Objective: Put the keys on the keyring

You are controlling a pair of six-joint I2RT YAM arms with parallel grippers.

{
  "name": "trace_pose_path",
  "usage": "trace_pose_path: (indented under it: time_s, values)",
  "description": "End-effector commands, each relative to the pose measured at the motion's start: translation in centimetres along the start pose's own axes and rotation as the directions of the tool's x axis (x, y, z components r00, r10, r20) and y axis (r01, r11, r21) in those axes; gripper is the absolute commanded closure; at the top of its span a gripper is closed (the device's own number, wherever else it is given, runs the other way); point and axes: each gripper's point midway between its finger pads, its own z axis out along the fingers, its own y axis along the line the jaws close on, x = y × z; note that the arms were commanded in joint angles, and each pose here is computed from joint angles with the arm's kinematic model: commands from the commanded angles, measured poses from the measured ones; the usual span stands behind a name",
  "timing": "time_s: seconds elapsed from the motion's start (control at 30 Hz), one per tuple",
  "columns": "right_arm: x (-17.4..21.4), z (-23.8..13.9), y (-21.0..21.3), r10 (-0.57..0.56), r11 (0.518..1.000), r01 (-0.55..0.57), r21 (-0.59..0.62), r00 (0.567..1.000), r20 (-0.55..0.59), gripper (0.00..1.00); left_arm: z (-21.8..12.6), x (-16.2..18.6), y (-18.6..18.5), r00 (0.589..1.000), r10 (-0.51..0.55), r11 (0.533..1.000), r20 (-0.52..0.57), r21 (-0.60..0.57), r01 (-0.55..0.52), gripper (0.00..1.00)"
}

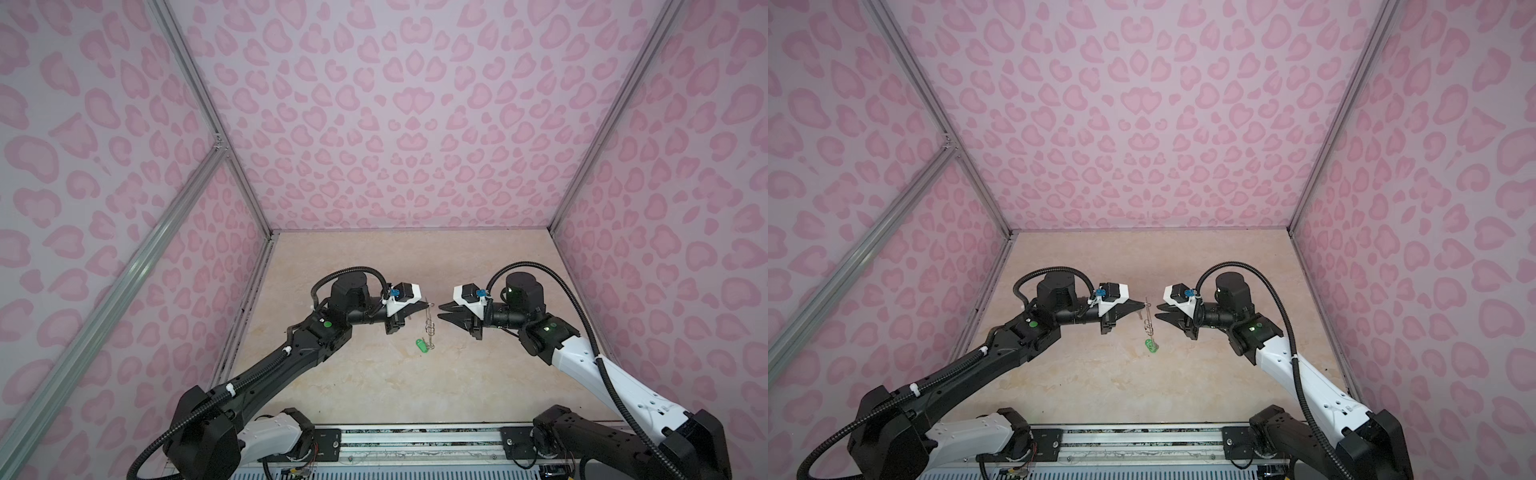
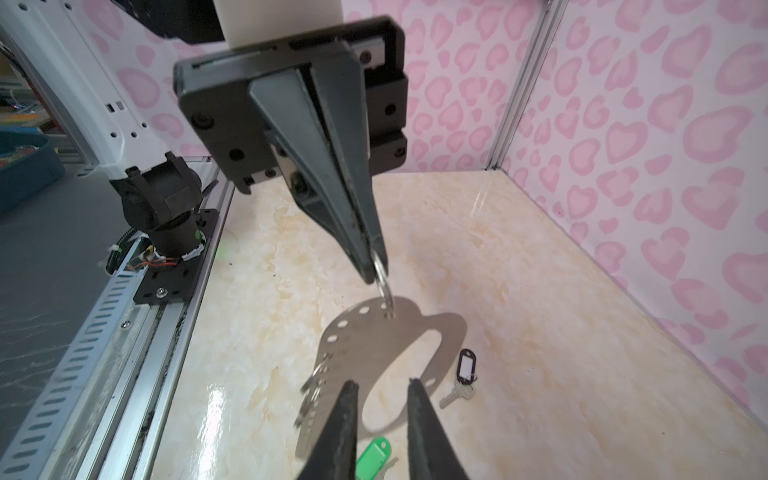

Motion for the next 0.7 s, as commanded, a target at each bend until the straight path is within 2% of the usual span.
trace_pose_path:
  time_s: [0.0,0.47,0.63,0.67]
  values:
    - [-2.66,0.05,-0.28,-0.023,1.0,0.023,0.005,0.995,0.094,0.78,-0.09,-2.46,-0.43,0.994,0.032,0.998,0.105,0.043,-0.037,0.96]
    - [-3.44,0.32,0.4,-0.014,0.999,0.019,-0.04,0.992,0.127,0.89,0.06,-2.32,-0.49,0.995,0.031,0.998,0.097,0.053,-0.036,0.96]
    - [-3.44,0.43,0.44,-0.005,0.999,0.011,-0.048,0.992,0.128,1.0,-0.02,-1.85,-0.31,0.996,0.038,0.999,0.078,0.033,-0.041,0.96]
    - [-3.41,0.41,0.43,-0.003,0.999,0.009,-0.048,0.992,0.125,1.0,-0.03,-1.74,-0.15,0.997,0.038,0.999,0.07,0.022,-0.04,0.92]
